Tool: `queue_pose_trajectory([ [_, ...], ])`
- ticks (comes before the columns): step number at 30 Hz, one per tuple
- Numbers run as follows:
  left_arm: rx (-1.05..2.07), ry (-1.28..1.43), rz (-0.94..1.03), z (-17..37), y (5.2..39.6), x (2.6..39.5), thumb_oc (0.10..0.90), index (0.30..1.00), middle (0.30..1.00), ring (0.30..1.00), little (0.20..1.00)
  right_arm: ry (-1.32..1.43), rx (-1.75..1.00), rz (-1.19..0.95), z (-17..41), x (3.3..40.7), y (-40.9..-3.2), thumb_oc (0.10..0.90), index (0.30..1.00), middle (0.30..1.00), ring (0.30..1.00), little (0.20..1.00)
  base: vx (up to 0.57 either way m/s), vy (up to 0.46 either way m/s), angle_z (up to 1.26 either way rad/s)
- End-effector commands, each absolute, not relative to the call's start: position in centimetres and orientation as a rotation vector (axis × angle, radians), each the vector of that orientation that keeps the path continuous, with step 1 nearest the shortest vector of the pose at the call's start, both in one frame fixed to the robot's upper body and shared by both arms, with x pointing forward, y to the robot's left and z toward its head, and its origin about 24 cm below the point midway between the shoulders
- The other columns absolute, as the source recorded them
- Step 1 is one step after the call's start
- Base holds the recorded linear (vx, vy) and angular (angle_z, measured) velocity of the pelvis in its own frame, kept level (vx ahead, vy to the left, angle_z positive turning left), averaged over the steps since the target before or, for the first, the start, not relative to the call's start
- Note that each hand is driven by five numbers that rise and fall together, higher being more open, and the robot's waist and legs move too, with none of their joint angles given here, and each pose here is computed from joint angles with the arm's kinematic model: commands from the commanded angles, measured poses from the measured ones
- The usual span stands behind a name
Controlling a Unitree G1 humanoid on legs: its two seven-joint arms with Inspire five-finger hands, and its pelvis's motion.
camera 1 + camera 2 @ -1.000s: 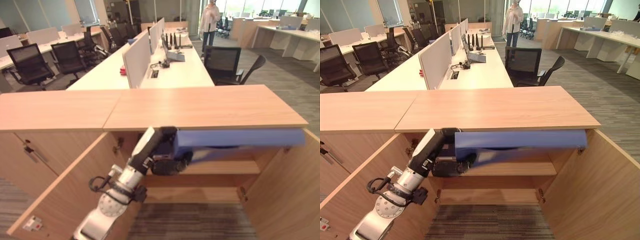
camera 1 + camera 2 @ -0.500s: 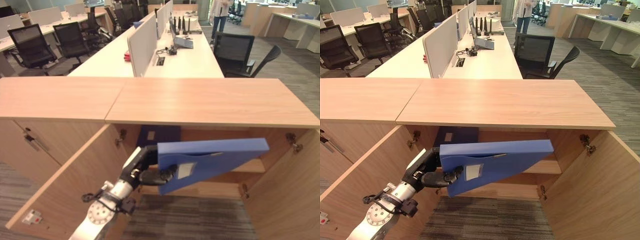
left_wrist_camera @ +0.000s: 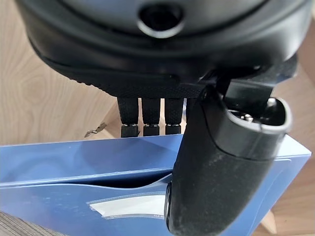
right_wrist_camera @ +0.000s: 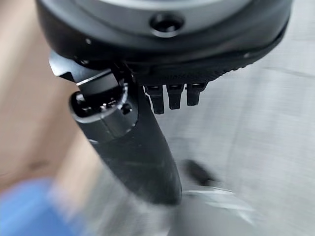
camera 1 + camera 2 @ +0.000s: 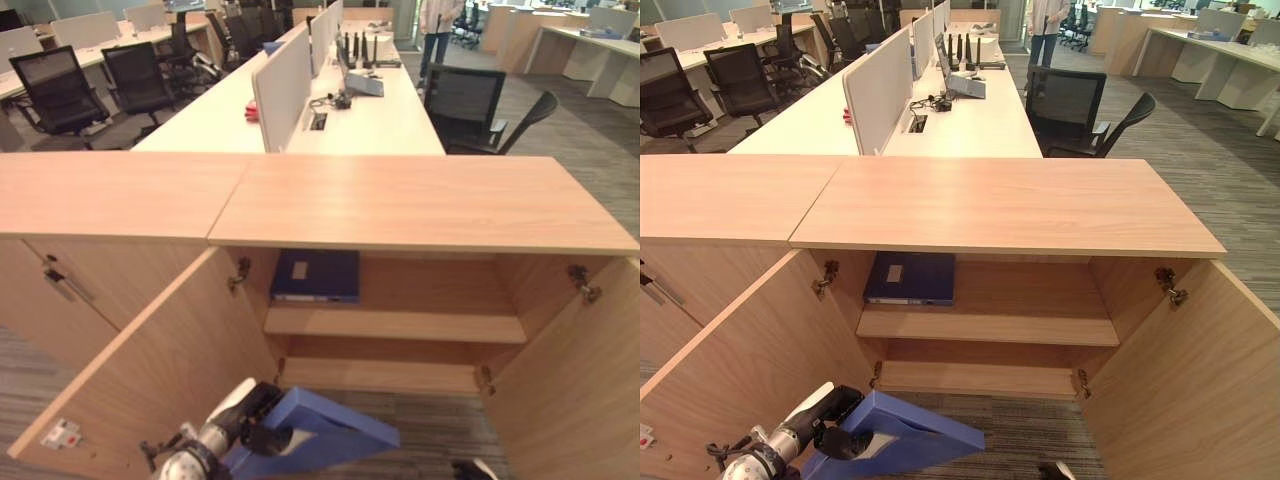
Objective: Put the empty folder in the office cabinet
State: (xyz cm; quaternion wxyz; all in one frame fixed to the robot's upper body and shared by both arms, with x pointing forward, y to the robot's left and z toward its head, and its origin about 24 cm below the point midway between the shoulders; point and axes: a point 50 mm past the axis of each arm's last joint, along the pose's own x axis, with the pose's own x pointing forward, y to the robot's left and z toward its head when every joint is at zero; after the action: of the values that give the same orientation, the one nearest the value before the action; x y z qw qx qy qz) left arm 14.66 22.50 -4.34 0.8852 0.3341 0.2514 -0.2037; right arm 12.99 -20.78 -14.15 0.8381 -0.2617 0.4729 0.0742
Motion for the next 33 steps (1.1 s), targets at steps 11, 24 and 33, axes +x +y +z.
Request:
queue_pose_trajectory([
  [11, 0.798, 0.131, -0.272, 0.8, 21.5, 19.2, 0.400, 0.300, 0.300, 0.300, 0.300, 0.334, -0.836, 0.371, -5.3, 22.8, -16.7, 0.800, 0.900, 0.900, 0.900, 0.900, 0.00, -0.001, 0.00],
  [24, 0.862, 0.063, -0.241, 1.6, 21.1, 19.8, 0.400, 0.300, 0.300, 0.300, 0.300, 0.238, -0.817, 0.528, -4.2, 22.8, -13.4, 0.800, 0.900, 0.900, 0.900, 0.900, 0.00, 0.000, 0.00],
  [33, 0.927, -0.014, -0.225, 2.7, 20.7, 21.4, 0.400, 0.300, 0.300, 0.300, 0.300, 0.167, -0.806, 0.554, -2.8, 23.5, -12.5, 0.800, 0.900, 0.900, 0.900, 0.900, 0.00, 0.000, 0.00],
])
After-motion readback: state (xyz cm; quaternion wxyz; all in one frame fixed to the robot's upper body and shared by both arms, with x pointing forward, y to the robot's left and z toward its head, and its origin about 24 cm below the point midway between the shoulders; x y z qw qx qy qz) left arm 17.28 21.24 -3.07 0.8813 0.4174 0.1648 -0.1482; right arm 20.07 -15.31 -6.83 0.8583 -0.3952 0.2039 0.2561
